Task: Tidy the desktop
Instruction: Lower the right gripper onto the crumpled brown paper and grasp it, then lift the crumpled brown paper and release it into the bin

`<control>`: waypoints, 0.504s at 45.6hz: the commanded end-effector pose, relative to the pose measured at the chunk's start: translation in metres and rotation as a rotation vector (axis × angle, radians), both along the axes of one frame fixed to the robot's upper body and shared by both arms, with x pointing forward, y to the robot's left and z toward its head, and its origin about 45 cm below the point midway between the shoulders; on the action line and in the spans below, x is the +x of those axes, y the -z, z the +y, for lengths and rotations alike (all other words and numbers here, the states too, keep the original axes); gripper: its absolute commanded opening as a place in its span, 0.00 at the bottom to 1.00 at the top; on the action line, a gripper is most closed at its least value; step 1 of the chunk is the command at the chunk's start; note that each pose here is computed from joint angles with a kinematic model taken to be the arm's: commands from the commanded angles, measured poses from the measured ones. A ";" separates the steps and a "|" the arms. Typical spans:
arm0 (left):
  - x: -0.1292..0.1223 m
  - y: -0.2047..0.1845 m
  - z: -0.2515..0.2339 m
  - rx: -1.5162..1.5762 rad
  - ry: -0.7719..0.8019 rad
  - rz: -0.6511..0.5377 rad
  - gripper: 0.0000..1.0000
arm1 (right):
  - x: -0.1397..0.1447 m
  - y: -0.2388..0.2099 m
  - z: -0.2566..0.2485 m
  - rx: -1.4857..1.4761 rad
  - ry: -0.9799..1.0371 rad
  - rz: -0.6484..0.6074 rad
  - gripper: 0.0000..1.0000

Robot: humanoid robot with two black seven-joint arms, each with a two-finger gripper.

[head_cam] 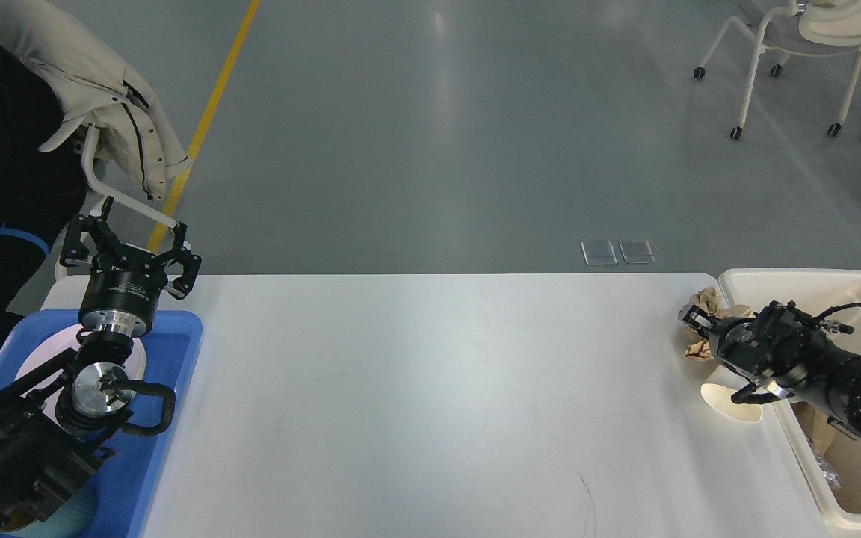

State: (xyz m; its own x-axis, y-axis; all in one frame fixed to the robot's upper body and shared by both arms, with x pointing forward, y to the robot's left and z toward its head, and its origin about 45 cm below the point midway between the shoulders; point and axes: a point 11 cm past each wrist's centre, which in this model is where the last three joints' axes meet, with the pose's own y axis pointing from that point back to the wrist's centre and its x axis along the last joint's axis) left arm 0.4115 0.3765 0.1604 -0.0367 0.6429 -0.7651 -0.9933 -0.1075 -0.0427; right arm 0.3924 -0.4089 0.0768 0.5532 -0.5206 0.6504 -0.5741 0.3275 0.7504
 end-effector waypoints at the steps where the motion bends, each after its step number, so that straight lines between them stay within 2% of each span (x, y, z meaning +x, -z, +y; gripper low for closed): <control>1: 0.000 0.000 0.000 0.000 0.000 0.000 0.97 | 0.000 -0.001 -0.002 -0.009 0.009 -0.003 0.59; 6: 0.000 0.000 0.000 0.000 0.000 0.000 0.97 | -0.003 0.002 -0.003 -0.010 0.010 0.003 0.38; 9: 0.000 0.000 0.000 0.000 0.000 0.000 0.97 | -0.004 0.004 -0.003 -0.010 0.011 0.006 0.30; 15: 0.000 0.000 -0.001 -0.001 0.001 0.000 0.97 | -0.007 0.007 -0.003 -0.016 0.014 0.006 0.00; 23: 0.000 0.000 0.000 0.000 0.000 0.000 0.97 | -0.009 0.007 -0.005 -0.028 0.023 0.007 0.00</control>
State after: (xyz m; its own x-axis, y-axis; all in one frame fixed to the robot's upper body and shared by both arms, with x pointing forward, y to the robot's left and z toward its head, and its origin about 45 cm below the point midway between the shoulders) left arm 0.4115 0.3766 0.1604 -0.0367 0.6430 -0.7650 -0.9933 -0.1075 -0.0427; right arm 0.3845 -0.4119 0.0693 0.5493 -0.5159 0.6574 -0.5624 0.3537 0.7474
